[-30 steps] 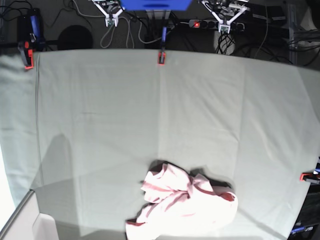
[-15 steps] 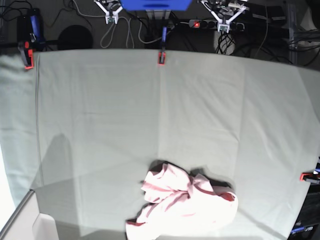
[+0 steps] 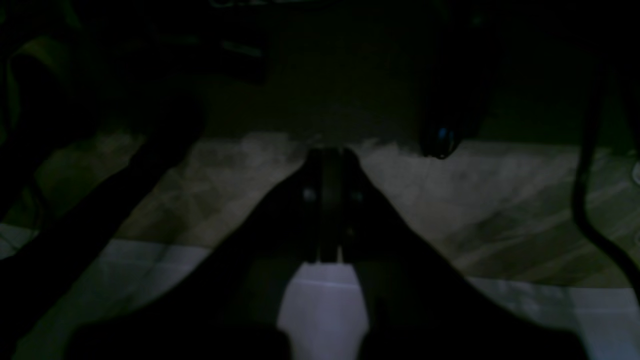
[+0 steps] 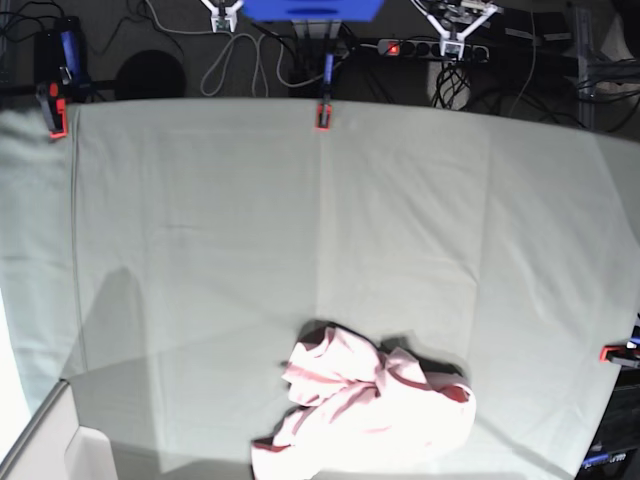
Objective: Layout the t-shirt on the table in an organized manner, then fold the t-shirt properly
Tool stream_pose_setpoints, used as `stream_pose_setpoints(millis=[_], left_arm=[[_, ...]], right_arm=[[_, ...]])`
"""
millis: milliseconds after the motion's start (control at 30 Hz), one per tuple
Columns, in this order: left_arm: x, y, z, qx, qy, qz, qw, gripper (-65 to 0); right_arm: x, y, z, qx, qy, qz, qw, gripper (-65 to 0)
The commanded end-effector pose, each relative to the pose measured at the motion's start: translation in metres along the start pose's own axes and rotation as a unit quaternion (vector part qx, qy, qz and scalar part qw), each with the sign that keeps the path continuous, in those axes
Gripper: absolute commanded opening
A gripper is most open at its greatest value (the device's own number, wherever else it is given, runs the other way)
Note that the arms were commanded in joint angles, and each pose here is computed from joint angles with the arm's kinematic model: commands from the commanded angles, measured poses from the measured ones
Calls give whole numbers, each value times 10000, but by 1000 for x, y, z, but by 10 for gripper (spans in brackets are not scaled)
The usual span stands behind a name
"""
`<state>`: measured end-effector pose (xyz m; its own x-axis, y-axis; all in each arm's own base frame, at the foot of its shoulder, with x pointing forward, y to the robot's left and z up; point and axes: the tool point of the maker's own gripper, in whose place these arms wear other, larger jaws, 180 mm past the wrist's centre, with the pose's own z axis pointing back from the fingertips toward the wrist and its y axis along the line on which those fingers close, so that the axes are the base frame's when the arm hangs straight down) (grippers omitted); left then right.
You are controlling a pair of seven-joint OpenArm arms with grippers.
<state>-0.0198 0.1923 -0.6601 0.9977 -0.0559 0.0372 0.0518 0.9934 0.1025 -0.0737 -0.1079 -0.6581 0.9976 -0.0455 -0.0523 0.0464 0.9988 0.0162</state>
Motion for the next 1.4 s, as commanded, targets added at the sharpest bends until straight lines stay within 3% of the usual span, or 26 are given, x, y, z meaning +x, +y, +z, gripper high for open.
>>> stream_pose_setpoints(millis=[0,367,533,633,800,1033,1167,1367], left_arm=[[-3,2,0,15,5,9,10000,-650],[-5,16,2,115,-100,-13,9999,-650],[6,39,31,140,-999,503,9936,-650],[27,47,65,-21,-1669,818,9826,-650],[60,60,122,-274,-2481,895,9642,-650],[99,74,185,-523,-3245,999,9391,-650],[126,98,235,-314,-3911,1223,9117,-650],[158,116,303,-20,-4813,1500,8636,-650]], right_arm=[[-4,-2,0,10,21,14,10000,-650],[1,-5,1,-6,-64,17,10000,-650],[7,-9,19,-31,-709,33,9975,-650],[16,-18,40,-100,-1170,66,9931,-650],[34,-25,79,-150,-1839,135,9827,-650],[73,-30,150,-209,-2854,240,9579,-650],[100,-35,201,-243,-3495,427,9356,-650],[148,-31,268,-226,-4414,653,8947,-650]])
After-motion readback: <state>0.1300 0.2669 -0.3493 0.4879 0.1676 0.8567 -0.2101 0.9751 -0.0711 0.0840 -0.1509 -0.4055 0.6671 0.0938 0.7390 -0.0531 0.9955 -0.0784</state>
